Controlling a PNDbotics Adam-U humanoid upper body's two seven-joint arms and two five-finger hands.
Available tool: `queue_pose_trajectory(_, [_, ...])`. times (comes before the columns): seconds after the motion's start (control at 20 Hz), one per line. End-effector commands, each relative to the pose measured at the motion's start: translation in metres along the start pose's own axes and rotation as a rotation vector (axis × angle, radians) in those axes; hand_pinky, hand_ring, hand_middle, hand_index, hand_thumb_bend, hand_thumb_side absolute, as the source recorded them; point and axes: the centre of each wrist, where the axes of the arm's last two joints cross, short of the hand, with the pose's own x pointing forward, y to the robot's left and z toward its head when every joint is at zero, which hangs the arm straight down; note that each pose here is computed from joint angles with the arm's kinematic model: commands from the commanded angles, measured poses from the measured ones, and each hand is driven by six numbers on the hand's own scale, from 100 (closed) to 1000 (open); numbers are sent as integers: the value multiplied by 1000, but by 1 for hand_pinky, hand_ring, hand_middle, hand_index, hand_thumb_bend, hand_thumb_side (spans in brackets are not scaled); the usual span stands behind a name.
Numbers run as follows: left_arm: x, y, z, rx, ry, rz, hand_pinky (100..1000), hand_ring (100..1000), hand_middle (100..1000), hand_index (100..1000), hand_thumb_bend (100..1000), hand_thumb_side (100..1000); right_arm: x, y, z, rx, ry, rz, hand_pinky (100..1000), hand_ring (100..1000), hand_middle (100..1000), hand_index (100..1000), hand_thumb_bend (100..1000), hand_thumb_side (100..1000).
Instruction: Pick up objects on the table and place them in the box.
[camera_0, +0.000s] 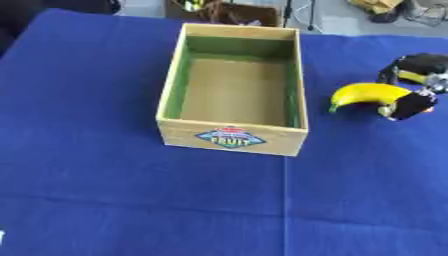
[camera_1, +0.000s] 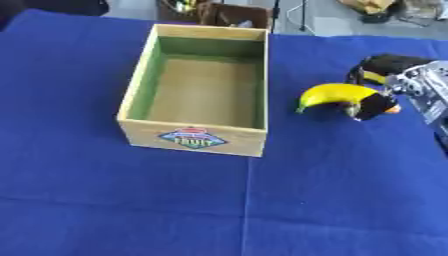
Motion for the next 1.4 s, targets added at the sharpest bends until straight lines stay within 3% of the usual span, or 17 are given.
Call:
queue_pose_trajectory(0.05, [6, -1, -4, -6, -28, 6, 593, 593, 704, 835, 311, 885, -8, -9, 5, -25, 18, 7, 877, 902, 614, 736, 104, 399])
queue_pose_trajectory(0.85, [6, -1, -4, -9, -27, 5, 594, 594, 706, 835, 310, 888, -10, -11, 7, -49, 19, -9, 869, 890, 557, 675, 100, 390])
queue_pose_trajectory(0.9, [6, -1, -4, -10, -27, 5, 594, 594, 706, 835, 310, 888, -10, -11, 7, -45, 17, -9, 876, 903, 605, 766, 141, 493])
queue_pose_trajectory(1.0, [6, -1, -4, -10, -27, 6, 594, 594, 705, 835, 309, 888, -10, -10, 7, -26, 7, -4, 882, 910, 643, 869, 182, 540])
queue_pose_trajectory(1.4, [6, 0, -4, -12, -26, 6, 594, 594, 706, 835, 309, 888, -11, -14, 9, -20, 4, 2, 883, 912, 636, 879, 185, 545])
